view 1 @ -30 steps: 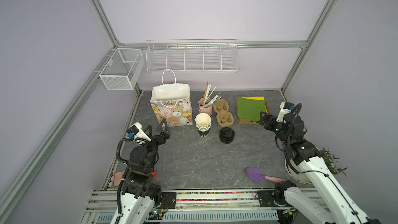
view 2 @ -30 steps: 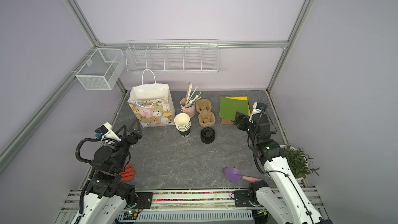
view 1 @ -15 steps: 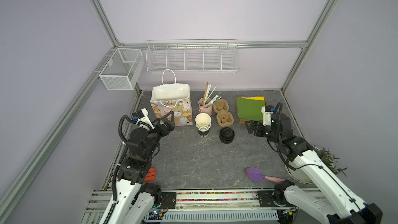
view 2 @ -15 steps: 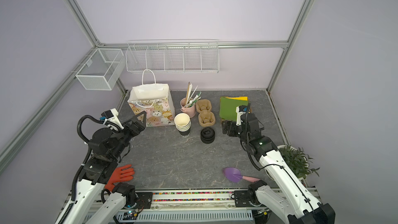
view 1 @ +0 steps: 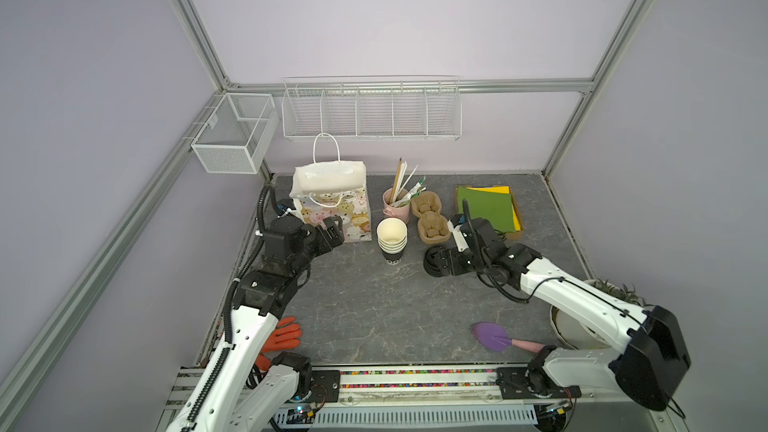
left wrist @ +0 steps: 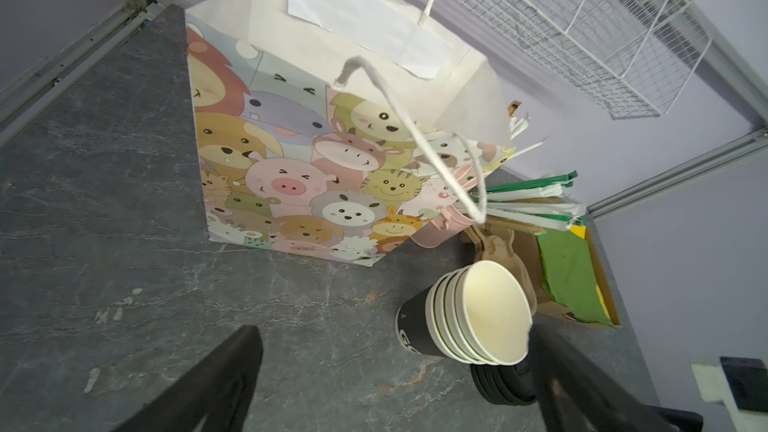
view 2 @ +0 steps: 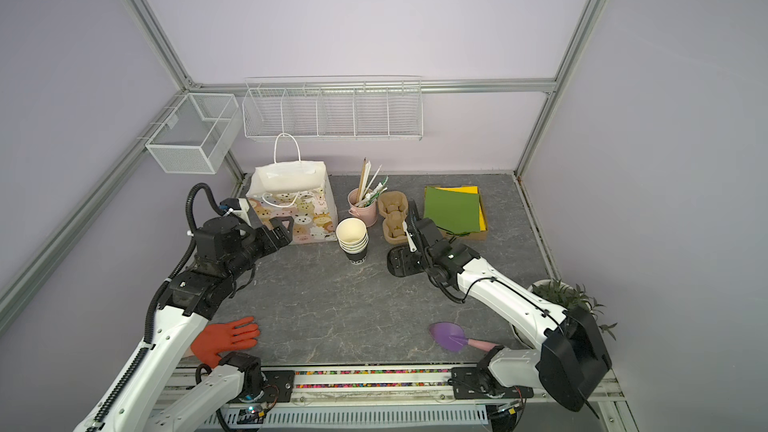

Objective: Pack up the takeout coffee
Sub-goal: 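Move the left gripper to the cup stack while the right reaches over the lid, then lower the left gripper into the top green paper cup and close it on the rim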

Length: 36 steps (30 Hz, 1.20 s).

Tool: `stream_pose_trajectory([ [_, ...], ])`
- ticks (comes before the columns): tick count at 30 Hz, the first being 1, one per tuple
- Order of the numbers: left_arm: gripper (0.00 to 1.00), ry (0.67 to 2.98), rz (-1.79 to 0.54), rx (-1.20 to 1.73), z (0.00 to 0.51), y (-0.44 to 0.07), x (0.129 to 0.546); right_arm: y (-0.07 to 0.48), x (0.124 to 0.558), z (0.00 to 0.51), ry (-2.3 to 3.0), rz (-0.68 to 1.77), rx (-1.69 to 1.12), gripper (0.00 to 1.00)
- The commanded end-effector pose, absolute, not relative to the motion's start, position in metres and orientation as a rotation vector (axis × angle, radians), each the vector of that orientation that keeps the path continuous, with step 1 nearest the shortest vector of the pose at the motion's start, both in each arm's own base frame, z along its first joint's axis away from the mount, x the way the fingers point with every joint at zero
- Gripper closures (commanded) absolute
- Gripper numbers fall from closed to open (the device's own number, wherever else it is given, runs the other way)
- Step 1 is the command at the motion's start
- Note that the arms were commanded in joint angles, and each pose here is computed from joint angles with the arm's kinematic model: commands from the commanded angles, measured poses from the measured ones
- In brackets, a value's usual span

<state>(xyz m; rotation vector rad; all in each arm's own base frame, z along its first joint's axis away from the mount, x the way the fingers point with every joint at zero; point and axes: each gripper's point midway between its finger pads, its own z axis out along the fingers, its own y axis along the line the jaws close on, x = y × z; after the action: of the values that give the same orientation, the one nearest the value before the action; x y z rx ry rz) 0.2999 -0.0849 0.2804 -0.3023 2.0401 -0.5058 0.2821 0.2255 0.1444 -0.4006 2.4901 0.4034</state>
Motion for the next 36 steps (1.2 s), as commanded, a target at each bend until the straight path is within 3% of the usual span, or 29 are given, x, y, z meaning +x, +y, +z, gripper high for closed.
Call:
stream_pose_trajectory([
  [1, 0.0, 2.063, -0.439, -0.29, 0.269, -0.078, 0.295, 0.225, 0.289, 0.137, 2.496, 0.29, -0.433, 0.11],
  [14, 0.0, 2.145, -0.465, -0.254, 0.255, -0.09, 0.301, 0.237, 0.316, 0.099, 2.571, 0.158, -0.457, 0.08],
  [26, 0.0, 2.201, -0.501, -0.24, 0.25, -0.105, 0.305, 0.239, 0.322, 0.105, 2.545, 0.175, -0.455, 0.05],
  [31, 0.01, 2.236, -0.401, -0.181, 0.252, -0.124, 0.299, 0.237, 0.322, 0.111, 2.525, 0.203, -0.452, 0.05],
  [36, 0.08, 2.271, -0.416, -0.21, 0.245, -0.136, 0.3, 0.234, 0.317, 0.126, 2.485, 0.244, -0.439, 0.05],
])
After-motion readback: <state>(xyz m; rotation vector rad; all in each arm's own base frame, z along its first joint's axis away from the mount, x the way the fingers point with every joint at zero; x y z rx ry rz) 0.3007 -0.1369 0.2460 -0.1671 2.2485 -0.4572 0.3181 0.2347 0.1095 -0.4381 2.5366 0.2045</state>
